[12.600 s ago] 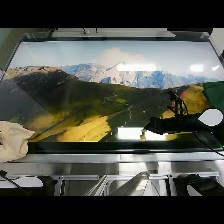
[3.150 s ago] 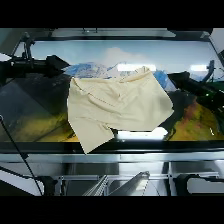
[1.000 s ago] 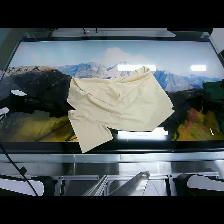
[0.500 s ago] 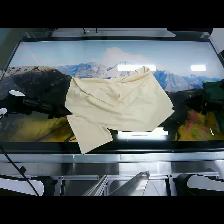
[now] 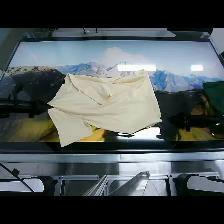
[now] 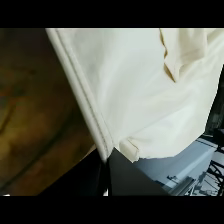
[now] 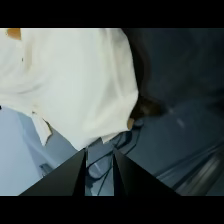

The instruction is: Fold the shirts.

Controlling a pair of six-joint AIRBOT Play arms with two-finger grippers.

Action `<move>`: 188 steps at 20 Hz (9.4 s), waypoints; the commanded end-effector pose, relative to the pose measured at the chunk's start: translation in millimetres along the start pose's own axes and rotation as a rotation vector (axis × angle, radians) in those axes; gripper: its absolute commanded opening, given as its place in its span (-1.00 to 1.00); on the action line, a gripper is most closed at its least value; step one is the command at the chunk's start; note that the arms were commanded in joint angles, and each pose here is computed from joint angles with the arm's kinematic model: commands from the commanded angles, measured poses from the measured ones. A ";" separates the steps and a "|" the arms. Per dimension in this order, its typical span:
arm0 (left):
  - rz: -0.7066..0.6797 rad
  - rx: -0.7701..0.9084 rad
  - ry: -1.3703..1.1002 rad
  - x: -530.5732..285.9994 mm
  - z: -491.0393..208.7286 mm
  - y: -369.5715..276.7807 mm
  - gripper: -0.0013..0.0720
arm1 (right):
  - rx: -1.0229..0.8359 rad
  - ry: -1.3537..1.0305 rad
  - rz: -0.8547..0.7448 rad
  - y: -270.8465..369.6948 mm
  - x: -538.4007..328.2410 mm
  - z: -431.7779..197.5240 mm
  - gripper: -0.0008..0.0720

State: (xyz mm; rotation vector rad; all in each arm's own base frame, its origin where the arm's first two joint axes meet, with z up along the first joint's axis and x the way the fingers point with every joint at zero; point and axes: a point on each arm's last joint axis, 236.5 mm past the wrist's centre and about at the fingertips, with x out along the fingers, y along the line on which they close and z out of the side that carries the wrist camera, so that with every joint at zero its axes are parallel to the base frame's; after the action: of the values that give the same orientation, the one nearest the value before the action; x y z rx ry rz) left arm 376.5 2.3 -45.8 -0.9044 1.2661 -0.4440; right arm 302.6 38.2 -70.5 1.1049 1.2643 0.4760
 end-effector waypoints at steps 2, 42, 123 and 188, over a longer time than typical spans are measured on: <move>0.000 0.006 -0.023 -9.5 2.8 0.6 -0.91 | 0.070 0.108 -0.123 -20.0 58.6 -46.7 -0.43; -1.227 0.552 -0.578 -283.8 -37.0 -296.7 -0.91 | -0.827 -0.740 0.186 337.1 -185.1 -22.6 -0.93; 0.311 0.048 0.288 21.8 -107.7 75.4 -0.88 | -0.008 -0.135 -0.313 -54.0 -53.6 -32.1 0.22; -0.169 0.405 -0.075 69.8 100.8 -111.9 -0.91 | -0.302 -0.388 -0.007 56.5 32.0 186.8 -0.94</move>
State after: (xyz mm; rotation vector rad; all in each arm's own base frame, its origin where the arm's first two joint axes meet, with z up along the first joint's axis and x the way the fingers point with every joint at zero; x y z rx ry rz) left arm 490.5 -92.4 44.5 -0.6571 0.9306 -0.7883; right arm 481.6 22.4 -1.1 0.8214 0.7851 0.4320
